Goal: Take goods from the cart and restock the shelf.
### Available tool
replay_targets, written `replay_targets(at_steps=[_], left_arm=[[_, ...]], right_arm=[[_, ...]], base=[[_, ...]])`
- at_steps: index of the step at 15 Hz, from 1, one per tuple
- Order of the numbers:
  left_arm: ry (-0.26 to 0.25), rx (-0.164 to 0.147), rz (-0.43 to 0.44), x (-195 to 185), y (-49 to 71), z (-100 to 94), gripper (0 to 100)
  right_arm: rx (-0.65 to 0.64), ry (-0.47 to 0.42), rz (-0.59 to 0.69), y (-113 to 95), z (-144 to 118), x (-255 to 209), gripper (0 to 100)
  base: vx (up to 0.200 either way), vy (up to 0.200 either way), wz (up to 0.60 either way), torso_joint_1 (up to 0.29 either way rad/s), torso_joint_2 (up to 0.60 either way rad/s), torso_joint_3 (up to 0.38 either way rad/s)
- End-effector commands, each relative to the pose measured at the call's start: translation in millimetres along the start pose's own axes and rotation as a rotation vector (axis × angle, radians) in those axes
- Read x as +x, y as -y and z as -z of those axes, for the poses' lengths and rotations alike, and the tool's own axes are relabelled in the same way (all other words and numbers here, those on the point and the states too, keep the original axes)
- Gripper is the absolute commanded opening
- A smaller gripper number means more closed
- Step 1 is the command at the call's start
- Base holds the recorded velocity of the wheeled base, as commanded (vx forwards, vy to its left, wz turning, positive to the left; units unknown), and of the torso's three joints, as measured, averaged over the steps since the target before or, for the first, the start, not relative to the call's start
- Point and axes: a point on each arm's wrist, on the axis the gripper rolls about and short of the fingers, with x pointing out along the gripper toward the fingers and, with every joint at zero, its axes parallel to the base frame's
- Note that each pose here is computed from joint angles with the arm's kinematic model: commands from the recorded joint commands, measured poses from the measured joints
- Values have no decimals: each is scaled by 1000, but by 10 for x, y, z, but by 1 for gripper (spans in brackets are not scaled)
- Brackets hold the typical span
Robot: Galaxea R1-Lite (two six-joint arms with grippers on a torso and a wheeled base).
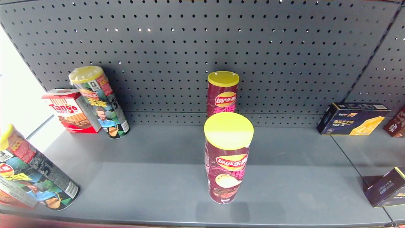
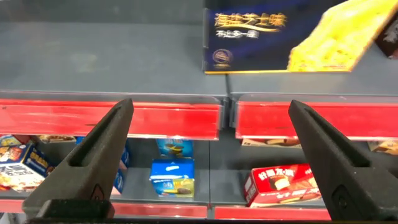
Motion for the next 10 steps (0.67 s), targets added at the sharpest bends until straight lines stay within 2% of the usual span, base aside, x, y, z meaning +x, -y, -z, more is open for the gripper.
replay_targets(at_steps=[1, 2, 3, 10], left_arm=[[0, -1, 0, 0, 0, -1, 100], [0, -2, -2, 0, 0, -1, 100], [0, -2, -5, 0, -1, -1, 100], [0, -2, -2, 0, 0, -1, 100]], right_arm=[[0, -3, 0, 0, 2, 1, 100], [0, -3, 0, 0, 2, 1, 100], [0, -3, 0, 0, 2, 1, 100], [0, -3, 0, 0, 2, 1, 100]], base=[[0, 0, 0, 0, 0, 0], [0, 0, 0, 0, 0, 0], [-200, 0, 0, 2, -7, 2], [0, 0, 0, 0, 0, 0]])
